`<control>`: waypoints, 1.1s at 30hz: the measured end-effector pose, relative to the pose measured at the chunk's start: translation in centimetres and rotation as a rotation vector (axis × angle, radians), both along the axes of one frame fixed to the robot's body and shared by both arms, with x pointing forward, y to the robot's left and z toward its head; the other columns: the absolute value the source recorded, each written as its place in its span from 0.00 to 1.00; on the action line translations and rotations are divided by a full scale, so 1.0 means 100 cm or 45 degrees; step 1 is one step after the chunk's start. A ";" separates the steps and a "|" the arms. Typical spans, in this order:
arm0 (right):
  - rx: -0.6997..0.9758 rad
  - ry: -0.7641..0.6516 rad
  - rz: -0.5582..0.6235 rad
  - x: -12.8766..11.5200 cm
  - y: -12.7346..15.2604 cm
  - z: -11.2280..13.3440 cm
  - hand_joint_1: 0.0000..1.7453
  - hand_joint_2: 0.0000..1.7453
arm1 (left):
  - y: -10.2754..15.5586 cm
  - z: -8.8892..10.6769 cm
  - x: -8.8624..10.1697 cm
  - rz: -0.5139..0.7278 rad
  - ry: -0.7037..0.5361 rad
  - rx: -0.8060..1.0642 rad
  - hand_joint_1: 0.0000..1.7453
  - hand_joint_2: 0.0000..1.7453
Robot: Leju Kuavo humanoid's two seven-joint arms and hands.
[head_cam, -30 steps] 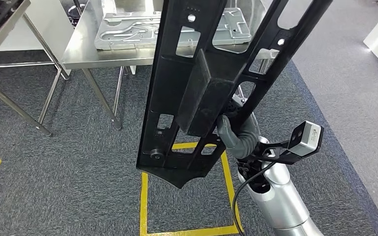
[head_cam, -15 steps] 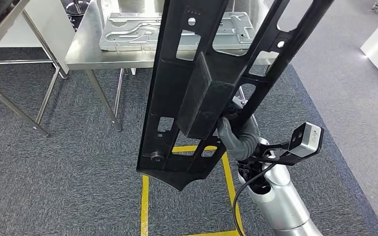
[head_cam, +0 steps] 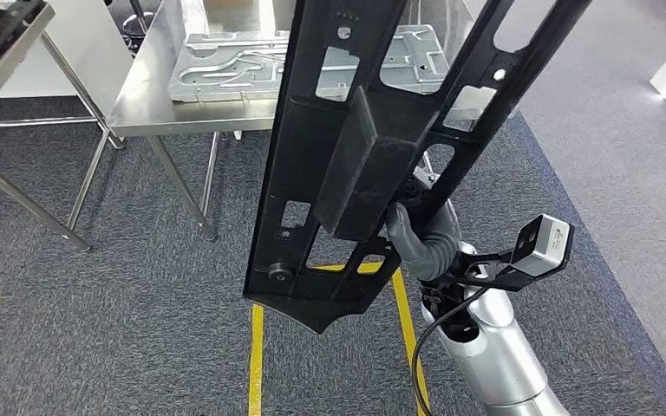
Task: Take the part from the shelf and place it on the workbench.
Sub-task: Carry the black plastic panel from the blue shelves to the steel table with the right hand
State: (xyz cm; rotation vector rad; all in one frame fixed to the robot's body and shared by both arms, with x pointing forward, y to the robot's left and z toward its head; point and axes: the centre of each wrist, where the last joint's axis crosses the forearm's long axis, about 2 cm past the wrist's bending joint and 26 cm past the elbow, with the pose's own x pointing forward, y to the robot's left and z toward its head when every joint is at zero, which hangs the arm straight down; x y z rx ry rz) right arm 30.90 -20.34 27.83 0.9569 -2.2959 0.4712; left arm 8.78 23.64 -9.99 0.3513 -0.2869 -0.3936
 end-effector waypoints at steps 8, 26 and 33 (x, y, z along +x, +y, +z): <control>-0.001 0.001 0.000 0.000 0.000 0.000 1.00 1.00 | 0.000 0.000 -0.002 -0.003 0.006 0.003 0.00 1.00; -0.001 0.000 -0.006 0.000 -0.001 0.000 1.00 1.00 | 0.000 -0.001 -0.006 0.000 0.011 0.007 0.00 1.00; -0.002 -0.002 -0.004 0.000 -0.001 0.000 1.00 1.00 | 0.000 0.000 -0.003 0.003 -0.003 0.003 0.00 1.00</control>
